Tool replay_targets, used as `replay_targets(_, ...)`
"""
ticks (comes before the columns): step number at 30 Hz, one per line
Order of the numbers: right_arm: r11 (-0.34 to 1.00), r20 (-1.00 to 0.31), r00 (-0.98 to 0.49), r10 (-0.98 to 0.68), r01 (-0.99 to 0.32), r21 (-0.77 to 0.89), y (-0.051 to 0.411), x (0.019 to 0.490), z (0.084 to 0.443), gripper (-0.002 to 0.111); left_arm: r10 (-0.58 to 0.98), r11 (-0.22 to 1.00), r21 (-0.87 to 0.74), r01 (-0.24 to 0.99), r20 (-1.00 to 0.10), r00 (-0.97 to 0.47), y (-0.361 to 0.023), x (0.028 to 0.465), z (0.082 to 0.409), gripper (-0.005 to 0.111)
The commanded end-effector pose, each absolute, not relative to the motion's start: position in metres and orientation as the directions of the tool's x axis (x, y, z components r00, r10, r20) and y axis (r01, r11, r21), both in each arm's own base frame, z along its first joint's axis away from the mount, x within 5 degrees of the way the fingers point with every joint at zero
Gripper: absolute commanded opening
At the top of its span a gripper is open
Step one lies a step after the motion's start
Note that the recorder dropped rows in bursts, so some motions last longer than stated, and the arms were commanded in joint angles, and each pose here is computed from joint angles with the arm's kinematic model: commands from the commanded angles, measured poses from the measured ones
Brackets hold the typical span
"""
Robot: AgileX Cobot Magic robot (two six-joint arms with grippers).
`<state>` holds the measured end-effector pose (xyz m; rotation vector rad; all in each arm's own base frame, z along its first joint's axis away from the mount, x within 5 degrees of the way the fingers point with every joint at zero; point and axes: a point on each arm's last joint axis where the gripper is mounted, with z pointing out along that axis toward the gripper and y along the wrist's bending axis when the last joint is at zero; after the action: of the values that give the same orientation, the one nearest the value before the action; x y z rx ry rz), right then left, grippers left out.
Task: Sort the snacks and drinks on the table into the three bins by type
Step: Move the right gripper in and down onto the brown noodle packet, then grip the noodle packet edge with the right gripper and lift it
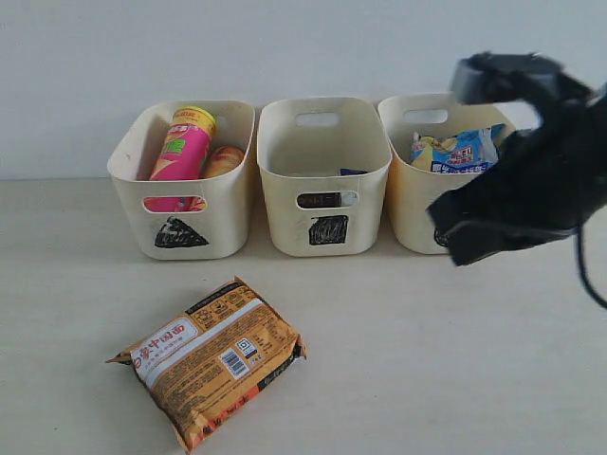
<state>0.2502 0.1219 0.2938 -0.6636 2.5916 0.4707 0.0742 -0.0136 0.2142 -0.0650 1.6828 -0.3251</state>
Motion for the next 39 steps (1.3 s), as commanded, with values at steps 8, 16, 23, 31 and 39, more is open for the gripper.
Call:
replay_targets(8,0.718,-0.305,-0.789,-0.533,-0.613,0.331,0.212,0.290,0.246,0.036,-0.239,0.957,-0.255,0.136,-0.963,-0.125,-0.012,0.074,0.214,0.004)
replay_targets(16,0.682,-0.231,-0.832,-0.505,-0.548,0.483,0.251,0.330,0.221,0.076,-0.239,0.957,-0.255,0.136,-0.963,-0.125,-0.012,0.074,0.214,0.004)
replay_targets(23,0.698,-0.163,-0.852,-0.497,-0.505,0.507,0.268,0.354,0.182,0.088,-0.238,0.957,-0.255,0.137,-0.963,-0.127,-0.012,0.074,0.214,0.004)
replay_targets(31,0.687,-0.167,-0.870,-0.464,-0.473,0.552,0.284,0.375,0.150,0.091,-0.238,0.957,-0.255,0.137,-0.963,-0.127,-0.012,0.074,0.214,0.004)
replay_targets(39,0.670,-0.112,-0.867,-0.485,-0.452,0.589,0.290,0.379,0.120,0.090,-0.238,0.957,-0.255,0.137,-0.963,-0.127,-0.012,0.074,0.214,0.004)
